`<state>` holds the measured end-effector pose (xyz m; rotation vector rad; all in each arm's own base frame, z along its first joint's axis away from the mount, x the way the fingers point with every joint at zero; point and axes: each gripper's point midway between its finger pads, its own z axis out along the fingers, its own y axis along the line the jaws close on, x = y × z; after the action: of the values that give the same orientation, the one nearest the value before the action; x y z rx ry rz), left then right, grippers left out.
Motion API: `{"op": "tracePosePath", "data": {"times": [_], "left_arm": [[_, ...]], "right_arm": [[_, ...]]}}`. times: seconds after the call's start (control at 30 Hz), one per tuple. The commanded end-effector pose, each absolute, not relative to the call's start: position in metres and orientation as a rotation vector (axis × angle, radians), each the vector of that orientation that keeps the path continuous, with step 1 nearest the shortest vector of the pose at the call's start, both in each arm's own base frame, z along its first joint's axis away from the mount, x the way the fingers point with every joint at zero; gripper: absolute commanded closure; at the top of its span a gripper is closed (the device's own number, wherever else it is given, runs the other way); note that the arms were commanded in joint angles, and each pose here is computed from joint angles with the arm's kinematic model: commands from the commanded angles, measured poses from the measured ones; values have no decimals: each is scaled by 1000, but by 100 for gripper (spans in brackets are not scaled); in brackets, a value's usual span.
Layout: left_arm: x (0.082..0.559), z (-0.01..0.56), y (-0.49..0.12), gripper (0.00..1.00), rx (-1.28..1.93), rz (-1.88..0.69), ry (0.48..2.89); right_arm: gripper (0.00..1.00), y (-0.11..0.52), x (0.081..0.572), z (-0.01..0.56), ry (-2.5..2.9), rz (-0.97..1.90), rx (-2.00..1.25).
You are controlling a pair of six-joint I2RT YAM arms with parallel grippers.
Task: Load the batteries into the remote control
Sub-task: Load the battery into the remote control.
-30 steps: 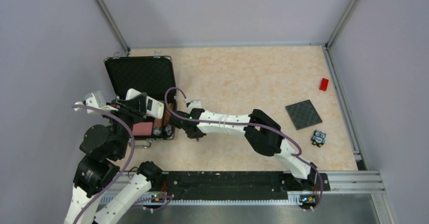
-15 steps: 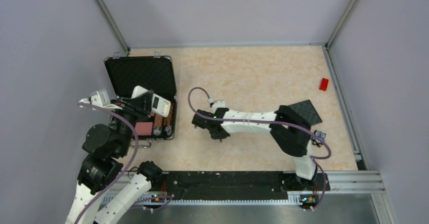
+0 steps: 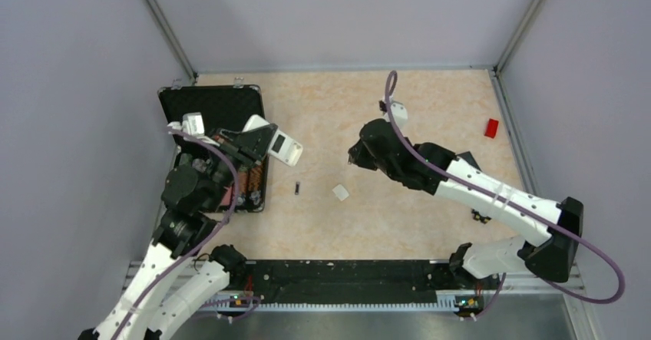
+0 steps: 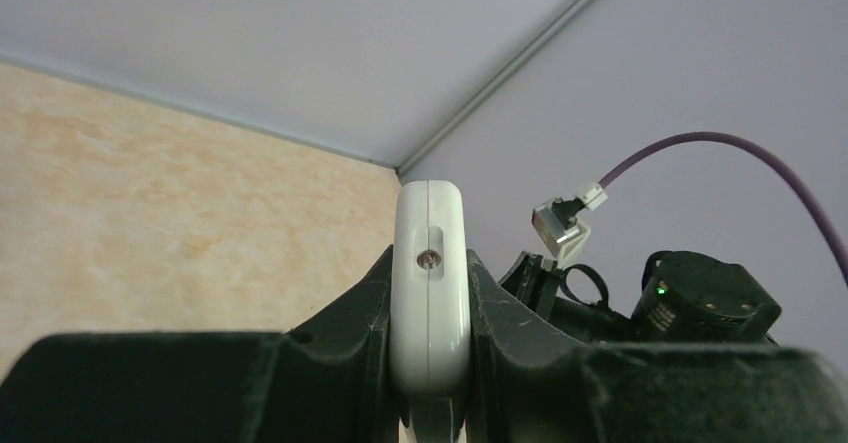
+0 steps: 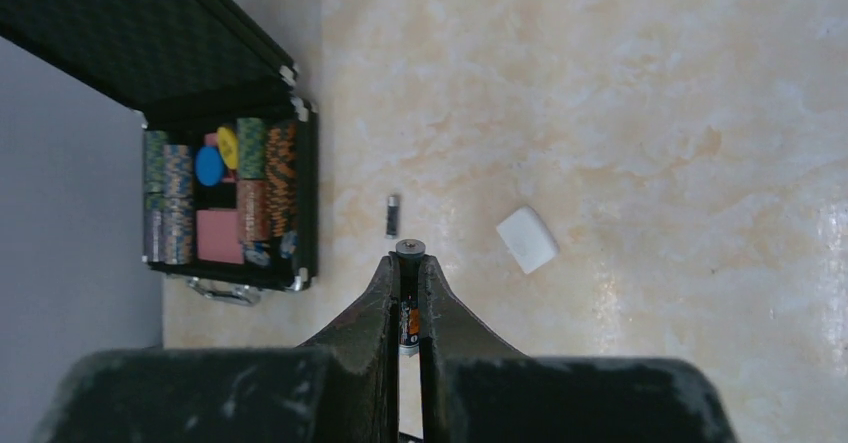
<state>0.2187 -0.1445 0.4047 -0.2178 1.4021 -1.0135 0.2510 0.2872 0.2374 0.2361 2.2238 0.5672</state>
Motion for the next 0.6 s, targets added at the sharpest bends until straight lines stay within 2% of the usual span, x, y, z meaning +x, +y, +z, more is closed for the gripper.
{"op": "tracePosePath", "data": {"times": [0.0,0.23,0.57], "left_arm": [[218,432,-174,100,-229,-1308,1271],[233,430,-192,100,-325,-1527,1198],[253,419,-203,100,-429,-1658,1179]], "right_arm": [[100,283,258,300,2040,713,270],[100,277,256,369,1864,865,302],[100,278,251,414,1735,992,285]]}}
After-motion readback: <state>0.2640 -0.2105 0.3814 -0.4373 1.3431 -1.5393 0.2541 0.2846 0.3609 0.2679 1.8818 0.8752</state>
